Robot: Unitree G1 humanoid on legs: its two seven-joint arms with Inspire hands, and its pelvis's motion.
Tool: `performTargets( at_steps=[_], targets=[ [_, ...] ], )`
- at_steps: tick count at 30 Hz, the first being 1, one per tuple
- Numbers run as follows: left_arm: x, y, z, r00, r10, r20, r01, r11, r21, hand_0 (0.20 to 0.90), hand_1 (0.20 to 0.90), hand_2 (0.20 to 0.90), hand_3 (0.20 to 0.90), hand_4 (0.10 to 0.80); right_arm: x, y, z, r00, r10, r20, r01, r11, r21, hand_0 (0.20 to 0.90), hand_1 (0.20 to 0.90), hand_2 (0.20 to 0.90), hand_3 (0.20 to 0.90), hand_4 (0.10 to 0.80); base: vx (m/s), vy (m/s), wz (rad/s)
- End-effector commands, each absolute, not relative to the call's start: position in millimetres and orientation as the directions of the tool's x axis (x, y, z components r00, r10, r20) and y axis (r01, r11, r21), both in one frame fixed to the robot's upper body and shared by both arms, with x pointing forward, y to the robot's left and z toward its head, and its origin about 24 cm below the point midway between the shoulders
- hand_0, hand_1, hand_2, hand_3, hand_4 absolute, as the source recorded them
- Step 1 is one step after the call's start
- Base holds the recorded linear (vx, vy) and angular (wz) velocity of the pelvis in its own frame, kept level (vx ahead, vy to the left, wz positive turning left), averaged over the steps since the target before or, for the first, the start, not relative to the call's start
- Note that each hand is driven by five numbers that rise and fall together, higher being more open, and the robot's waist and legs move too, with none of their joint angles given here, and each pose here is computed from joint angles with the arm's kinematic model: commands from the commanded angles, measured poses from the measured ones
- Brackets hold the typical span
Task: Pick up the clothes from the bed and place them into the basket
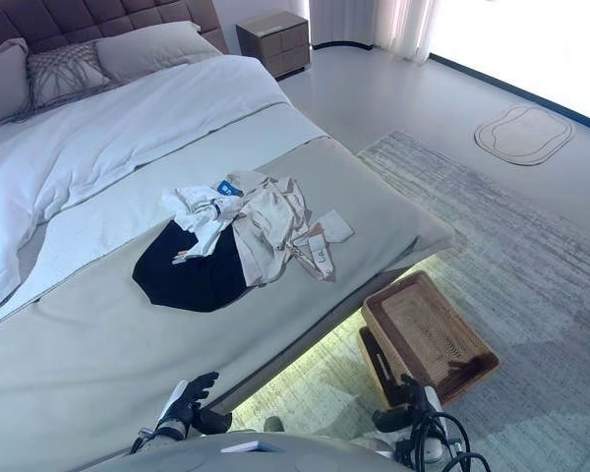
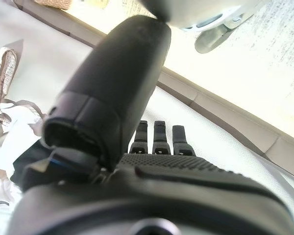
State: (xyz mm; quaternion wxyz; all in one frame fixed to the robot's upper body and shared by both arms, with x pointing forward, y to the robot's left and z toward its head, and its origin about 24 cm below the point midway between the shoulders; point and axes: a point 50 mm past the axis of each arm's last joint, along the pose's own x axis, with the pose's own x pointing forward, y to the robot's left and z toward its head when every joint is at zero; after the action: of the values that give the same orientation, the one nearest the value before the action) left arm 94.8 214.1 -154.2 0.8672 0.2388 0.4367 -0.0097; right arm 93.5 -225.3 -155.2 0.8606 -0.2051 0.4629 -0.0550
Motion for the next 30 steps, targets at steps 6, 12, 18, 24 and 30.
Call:
performTargets(
  at_steps=[6, 12, 18, 24, 30],
  targets=[
    [128, 203, -145, 0.710, 0.143, -0.689, 0.225, 0.882, 0.415, 0.900, 0.900, 0.900, 0.900, 0.800, 129, -225, -144, 0.653, -0.293, -0.699, -0.062, 0.898, -0.435, 0.900, 0.900, 0.900, 0.900, 0.800, 0.000, 0.000, 0.00],
    [129, 202, -144, 0.720, 0.147, -0.678, 0.221, 0.878, 0.425, 0.900, 0.900, 0.900, 0.900, 0.800, 134, -225, -141, 0.684, -0.310, -0.660, -0.065, 0.875, -0.479, 0.900, 0.900, 0.900, 0.900, 0.800, 0.003, -0.009, 0.01],
    [130, 202, -141, 0.757, 0.138, -0.639, 0.223, 0.864, 0.451, 0.900, 0.900, 0.900, 0.900, 0.800, 151, -215, -131, 0.794, -0.228, -0.564, -0.156, 0.820, -0.551, 0.900, 0.900, 0.900, 0.900, 0.800, 0.035, -0.052, 0.03],
    [143, 202, -134, 0.782, 0.079, -0.618, 0.277, 0.844, 0.459, 0.900, 0.900, 0.900, 0.900, 0.800, 187, -222, -105, 0.894, -0.212, -0.395, -0.103, 0.761, -0.641, 0.900, 0.900, 0.900, 0.900, 0.800, -0.009, 0.028, 0.24],
    [137, 205, -136, 0.778, 0.086, -0.623, 0.296, 0.823, 0.484, 0.900, 0.900, 0.900, 0.900, 0.800, 245, -220, -57, 0.970, -0.169, -0.174, 0.010, 0.743, -0.669, 0.900, 0.900, 0.900, 0.900, 0.800, 0.030, 0.070, 0.25]
  ],
)
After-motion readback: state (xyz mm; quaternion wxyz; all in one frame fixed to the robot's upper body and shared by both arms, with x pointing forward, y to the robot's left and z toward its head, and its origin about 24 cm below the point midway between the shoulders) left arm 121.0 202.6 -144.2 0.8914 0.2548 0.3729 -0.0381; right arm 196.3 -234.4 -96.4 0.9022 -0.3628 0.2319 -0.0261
